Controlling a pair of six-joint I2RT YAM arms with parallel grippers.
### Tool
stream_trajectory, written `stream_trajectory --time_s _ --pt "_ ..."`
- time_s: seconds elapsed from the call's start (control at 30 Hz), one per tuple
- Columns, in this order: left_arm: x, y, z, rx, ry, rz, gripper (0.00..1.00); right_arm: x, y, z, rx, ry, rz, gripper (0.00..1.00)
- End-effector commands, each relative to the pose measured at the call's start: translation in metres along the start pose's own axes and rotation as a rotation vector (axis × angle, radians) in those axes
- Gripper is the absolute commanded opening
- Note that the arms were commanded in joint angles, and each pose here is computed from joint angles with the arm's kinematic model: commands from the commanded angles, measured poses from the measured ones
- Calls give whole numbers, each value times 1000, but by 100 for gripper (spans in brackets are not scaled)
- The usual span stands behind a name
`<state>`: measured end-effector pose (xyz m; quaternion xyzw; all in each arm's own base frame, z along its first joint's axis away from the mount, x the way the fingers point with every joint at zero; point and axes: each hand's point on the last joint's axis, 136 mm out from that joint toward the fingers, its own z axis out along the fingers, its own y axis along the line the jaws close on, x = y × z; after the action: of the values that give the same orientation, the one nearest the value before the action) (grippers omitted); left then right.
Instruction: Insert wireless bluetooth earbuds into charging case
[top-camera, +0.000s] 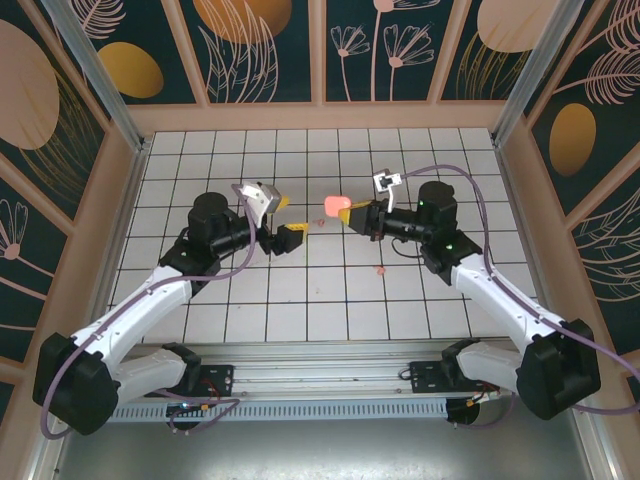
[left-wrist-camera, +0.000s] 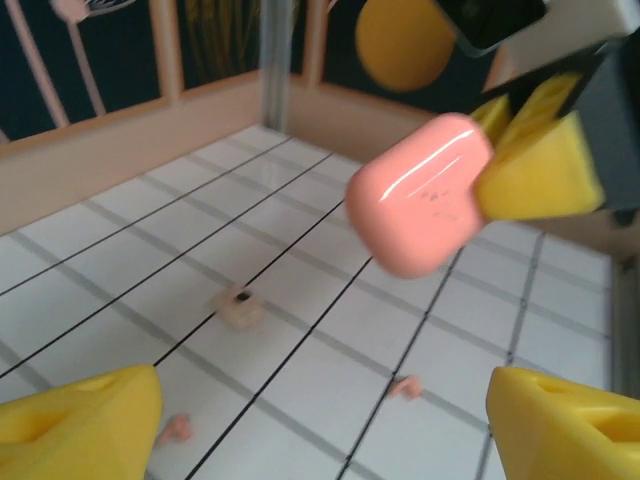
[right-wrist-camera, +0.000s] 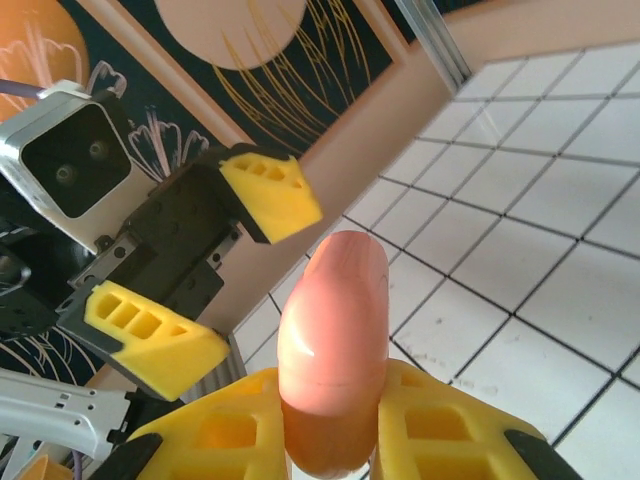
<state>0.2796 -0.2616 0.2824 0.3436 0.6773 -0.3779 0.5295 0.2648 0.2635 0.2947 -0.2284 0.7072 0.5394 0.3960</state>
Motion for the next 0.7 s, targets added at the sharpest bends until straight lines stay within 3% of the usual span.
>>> stream_trajectory --time_s 0.0,0.33,0.67 --pt "-30 -26 1 183 -119 -45 81 -22 30 -12 -112 -68 -171 18" --pt "-59 -56 1 406 -163 -29 72 -29 62 -21 -262 -44 -295 17" --pt "-73 -63 -2 450 -167 -16 66 -30 77 -15 -329 -34 -314 17"
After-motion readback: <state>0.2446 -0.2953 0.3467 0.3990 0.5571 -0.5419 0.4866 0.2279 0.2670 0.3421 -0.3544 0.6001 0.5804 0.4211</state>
